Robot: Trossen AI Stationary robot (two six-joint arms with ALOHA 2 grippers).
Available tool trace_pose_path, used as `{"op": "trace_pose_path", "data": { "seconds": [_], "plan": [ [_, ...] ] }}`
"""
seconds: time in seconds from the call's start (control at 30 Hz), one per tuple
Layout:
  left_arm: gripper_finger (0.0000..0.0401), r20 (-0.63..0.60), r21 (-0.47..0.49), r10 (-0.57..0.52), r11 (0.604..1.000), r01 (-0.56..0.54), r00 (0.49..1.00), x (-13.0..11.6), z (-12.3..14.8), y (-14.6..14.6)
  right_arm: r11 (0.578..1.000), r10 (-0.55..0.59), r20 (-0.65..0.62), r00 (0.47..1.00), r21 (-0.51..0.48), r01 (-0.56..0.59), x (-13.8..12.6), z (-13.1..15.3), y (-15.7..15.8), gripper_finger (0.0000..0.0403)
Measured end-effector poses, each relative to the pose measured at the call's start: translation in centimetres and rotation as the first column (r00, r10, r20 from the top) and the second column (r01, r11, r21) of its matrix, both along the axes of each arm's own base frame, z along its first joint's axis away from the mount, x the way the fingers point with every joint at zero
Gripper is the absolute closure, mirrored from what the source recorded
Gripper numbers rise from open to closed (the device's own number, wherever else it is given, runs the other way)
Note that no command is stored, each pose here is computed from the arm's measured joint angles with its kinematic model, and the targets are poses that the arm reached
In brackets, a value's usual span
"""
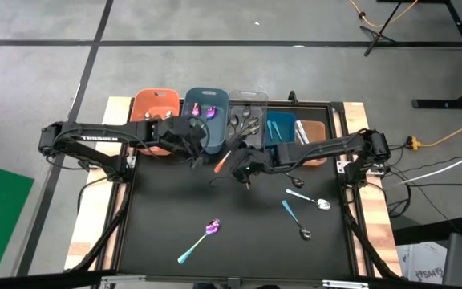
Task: Sort silverware by color (type)
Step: Put the orange spoon into the left orange bin
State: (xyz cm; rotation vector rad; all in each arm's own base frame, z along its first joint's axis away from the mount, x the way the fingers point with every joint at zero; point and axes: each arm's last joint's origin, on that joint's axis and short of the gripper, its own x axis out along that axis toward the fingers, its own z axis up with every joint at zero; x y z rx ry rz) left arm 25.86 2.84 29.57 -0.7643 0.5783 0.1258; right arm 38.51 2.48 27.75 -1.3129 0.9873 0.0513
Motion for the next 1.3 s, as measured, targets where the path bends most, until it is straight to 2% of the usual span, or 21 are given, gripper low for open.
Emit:
{"op": "trace_pose_path", "data": {
  "seconds": [0.1,0.37,1.07,1.3],
  "plan": [
    [0.033,-0.002,-0.016,0.014,1.0,-0.014,1.0,0.0,0.0,0.0,0.998,0.043,0.028,0.999,-0.038,-0.042,0.4,0.7,0.0,0.0403],
    [0.033,-0.003,0.023,0.071,0.997,-0.071,0.997,0.0,0.0,0.2,0.99,0.106,0.076,0.991,-0.104,-0.097,1.1,1.4,0.1,0.0403],
    [0.0331,-0.004,0.025,0.076,0.997,-0.076,0.997,0.0,0.0,0.2,0.99,0.11,0.177,0.978,-0.109,-0.091,1.6,2.3,0.1,0.0403],
    [0.0375,-0.007,0.044,0.105,0.994,-0.105,0.994,0.0,0.0,0.3,0.99,0.111,0.173,0.979,-0.108,-0.093,1.6,2.2,0.1,0.0403]
  ]
}}
